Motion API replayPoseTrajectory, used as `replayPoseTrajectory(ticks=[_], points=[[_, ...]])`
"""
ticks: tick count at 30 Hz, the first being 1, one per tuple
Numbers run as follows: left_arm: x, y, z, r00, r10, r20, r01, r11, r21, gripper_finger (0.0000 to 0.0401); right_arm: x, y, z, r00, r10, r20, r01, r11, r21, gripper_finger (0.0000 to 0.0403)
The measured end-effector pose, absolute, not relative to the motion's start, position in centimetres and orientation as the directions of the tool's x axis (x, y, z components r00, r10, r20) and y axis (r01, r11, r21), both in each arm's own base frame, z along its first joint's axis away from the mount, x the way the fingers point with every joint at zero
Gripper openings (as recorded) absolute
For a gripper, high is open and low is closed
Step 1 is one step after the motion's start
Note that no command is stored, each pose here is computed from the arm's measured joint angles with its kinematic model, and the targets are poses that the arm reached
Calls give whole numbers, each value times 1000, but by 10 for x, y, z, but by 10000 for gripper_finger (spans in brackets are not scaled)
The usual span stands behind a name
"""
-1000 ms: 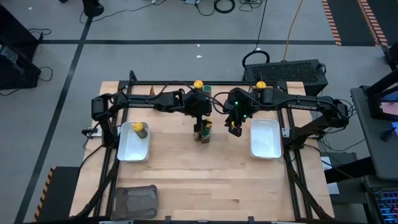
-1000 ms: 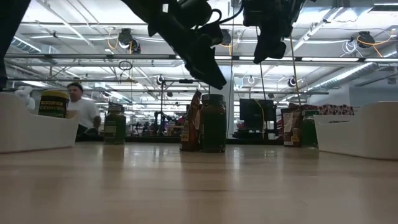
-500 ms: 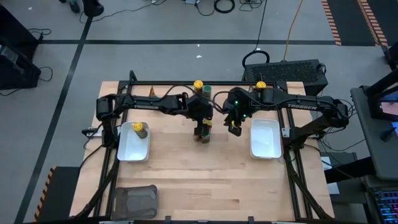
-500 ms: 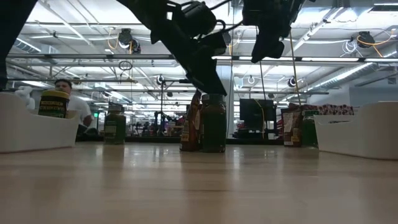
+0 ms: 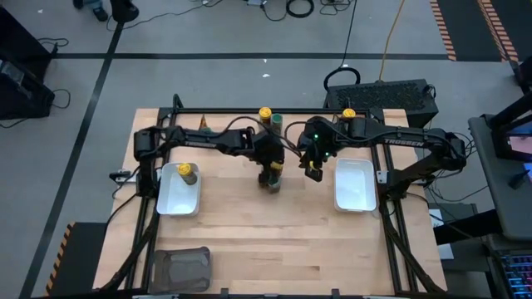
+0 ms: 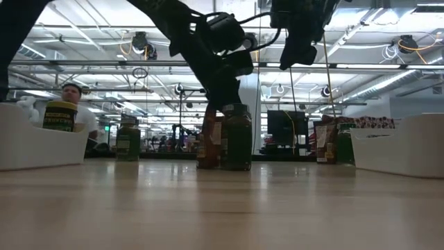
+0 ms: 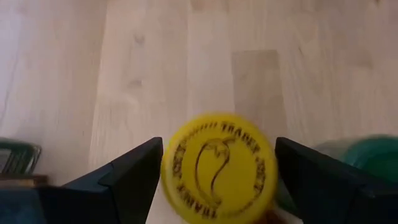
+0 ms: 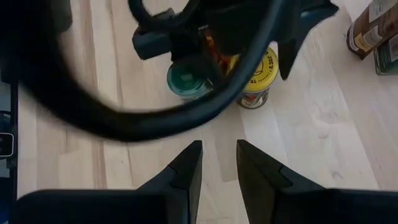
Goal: Sort spices by type
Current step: Put the bottom left yellow seasoning bottle into the left white bin
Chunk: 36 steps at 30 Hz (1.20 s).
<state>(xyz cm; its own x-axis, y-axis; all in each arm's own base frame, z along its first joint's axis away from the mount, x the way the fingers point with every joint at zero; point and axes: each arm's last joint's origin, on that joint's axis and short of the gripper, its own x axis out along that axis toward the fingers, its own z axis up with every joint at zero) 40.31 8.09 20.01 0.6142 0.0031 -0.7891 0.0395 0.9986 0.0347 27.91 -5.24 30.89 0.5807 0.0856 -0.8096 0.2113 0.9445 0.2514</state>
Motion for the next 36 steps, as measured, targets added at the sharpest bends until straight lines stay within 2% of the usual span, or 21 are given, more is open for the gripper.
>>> replayPoseTrajectory(ticks=[26,36], points=[[403,81,198,608,10,-794,34,999,39,310,281,-53,310,601,80,-795,196,950,244,82],[403,81,198,608,10,-794,34,999,39,241,281,-53,310,602,80,-795,193,951,241,82]])
